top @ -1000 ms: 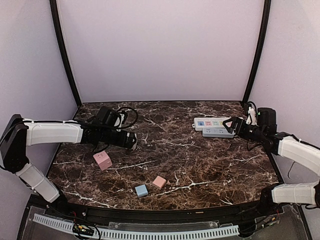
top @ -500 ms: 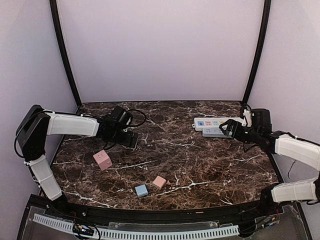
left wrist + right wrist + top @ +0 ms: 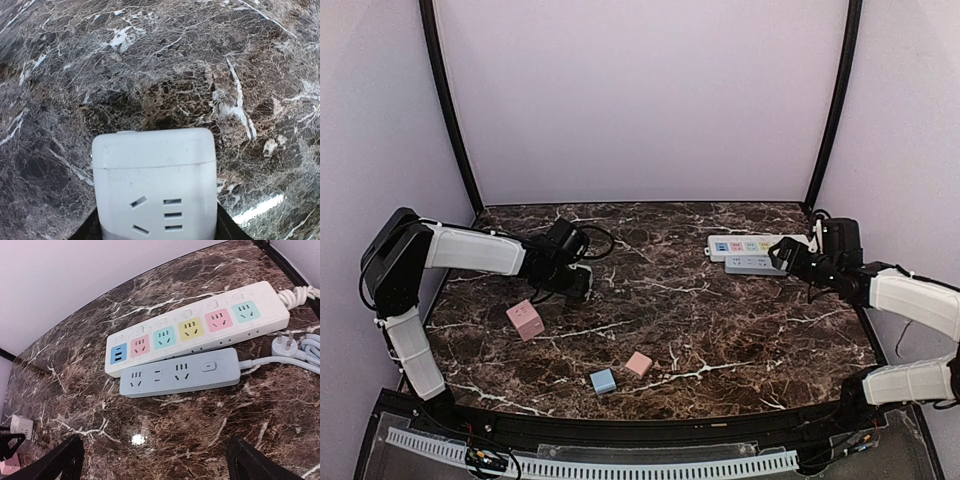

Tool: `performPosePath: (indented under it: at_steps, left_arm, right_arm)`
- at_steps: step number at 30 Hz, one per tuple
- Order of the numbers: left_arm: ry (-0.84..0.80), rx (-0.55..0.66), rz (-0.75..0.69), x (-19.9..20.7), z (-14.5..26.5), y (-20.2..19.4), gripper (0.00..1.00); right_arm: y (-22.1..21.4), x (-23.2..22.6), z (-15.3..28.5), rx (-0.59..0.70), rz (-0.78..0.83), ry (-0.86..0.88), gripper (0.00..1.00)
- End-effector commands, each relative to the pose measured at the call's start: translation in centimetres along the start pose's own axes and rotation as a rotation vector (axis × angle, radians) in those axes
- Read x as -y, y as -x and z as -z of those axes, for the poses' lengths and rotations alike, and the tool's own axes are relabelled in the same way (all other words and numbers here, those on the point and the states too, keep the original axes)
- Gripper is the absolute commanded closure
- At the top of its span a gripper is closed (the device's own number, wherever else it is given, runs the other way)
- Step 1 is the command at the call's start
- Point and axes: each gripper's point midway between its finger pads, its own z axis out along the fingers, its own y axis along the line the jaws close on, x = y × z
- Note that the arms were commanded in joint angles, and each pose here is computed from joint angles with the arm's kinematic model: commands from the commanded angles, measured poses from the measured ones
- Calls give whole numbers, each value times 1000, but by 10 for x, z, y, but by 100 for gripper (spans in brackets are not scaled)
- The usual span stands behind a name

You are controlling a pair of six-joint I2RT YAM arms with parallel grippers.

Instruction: Insert the plug

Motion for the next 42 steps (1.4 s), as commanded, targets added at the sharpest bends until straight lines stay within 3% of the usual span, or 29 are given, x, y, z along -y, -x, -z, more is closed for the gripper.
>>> performPosePath:
  at_steps: [1,5,11,28,42]
  left_arm:
    - [-6,32,-5,3,4,10,51]
    - [-25,63,-8,3,13,13,59]
    - [-88,110,-20,6,33,13,61]
    - [-185,187,-26,6,68,-1,61]
    - [-207,202,-24,7,73,-2,61]
  right_arm:
    - [2,24,-6,25,-58,-143,1]
    - [-6,42,-20,-4,-171,-205,1]
    - [0,79,-34,-53,-334,-334,2]
    - [20,117,-64,10,-574,-454,36]
    - [18,135,-95,64,-667,-472,53]
